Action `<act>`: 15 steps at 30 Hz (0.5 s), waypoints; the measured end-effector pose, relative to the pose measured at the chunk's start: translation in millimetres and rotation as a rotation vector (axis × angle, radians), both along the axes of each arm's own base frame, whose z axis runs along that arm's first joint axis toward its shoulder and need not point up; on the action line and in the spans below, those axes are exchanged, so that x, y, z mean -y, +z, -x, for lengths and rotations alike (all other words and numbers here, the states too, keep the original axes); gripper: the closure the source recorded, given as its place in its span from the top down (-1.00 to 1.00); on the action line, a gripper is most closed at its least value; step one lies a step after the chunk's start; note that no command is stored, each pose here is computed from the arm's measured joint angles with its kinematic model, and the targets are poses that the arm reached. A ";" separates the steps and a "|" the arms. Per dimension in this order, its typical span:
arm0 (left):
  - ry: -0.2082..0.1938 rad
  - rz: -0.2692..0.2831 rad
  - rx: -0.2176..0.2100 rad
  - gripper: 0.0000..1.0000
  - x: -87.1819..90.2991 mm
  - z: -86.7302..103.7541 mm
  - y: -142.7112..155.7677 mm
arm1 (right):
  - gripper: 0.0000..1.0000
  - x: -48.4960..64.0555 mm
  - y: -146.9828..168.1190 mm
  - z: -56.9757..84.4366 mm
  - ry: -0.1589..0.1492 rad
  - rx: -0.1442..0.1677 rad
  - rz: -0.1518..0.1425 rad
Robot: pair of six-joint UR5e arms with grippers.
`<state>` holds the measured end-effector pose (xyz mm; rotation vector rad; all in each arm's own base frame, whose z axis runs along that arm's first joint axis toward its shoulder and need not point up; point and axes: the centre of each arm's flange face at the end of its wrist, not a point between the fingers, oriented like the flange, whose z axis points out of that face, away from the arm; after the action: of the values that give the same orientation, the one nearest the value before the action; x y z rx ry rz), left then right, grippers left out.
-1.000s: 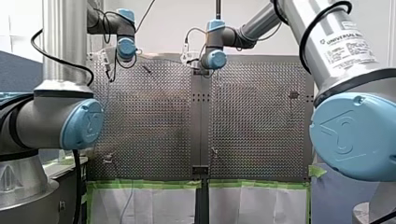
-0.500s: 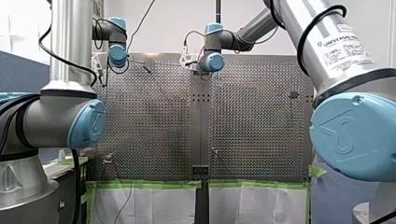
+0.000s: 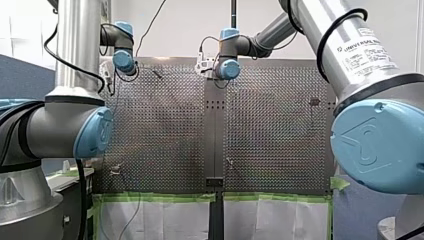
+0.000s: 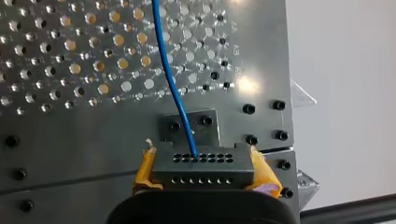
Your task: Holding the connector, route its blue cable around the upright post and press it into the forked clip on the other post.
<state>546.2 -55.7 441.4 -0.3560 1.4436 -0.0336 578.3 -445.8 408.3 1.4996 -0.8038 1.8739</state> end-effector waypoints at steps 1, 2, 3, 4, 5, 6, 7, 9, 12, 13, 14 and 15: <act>-0.010 0.000 -0.003 -0.98 1.9 -0.8 -1.4 | -1.00 0.2 0.0 0.1 -0.002 0.000 0.000; -0.022 0.000 -0.007 -0.98 4.2 -1.9 -3.6 | -1.00 0.4 -0.1 0.3 -0.004 0.001 0.000; -0.031 0.001 -0.011 -0.98 5.8 -2.8 -5.4 | -1.00 0.7 -0.5 0.3 -0.005 0.001 -0.001; -0.041 0.001 -0.014 -0.98 7.4 -3.6 -7.1 | -1.00 1.7 -1.9 0.7 -0.010 -0.001 -0.003; -0.053 0.001 -0.019 -0.98 9.2 -4.7 -9.3 | -1.00 2.5 -3.0 1.2 -0.015 -0.001 -0.005; -0.062 0.000 -0.022 -0.98 10.3 -5.4 -10.7 | -1.00 3.5 -4.2 1.7 -0.020 -0.003 -0.008; -0.070 0.000 -0.024 -0.98 11.0 -6.0 -11.6 | -1.00 4.6 -5.8 2.3 -0.027 -0.004 -0.011; -0.086 0.000 -0.028 -0.98 12.6 -7.4 -13.9 | -1.00 6.1 -7.4 3.4 -0.036 -0.006 -0.015; -0.109 -0.001 -0.037 -0.98 15.6 -10.0 -19.0 | -1.00 8.3 -8.7 5.5 -0.053 -0.008 -0.019; -0.115 0.000 -0.042 -0.98 16.6 -11.1 -21.5 | -1.00 9.1 -9.3 6.4 -0.059 -0.008 -0.020; -0.122 0.000 -0.048 -0.98 17.9 -12.8 -25.2 | -1.00 9.7 -9.7 6.9 -0.064 -0.008 -0.021; -0.126 0.000 -0.052 -0.98 18.9 -13.9 -27.7 | -1.00 10.2 -9.9 7.4 -0.068 -0.008 -0.022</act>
<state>560.1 -74.6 413.7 -0.2665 1.5166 -0.1270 571.0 -456.0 398.4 1.4737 -0.8639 1.8134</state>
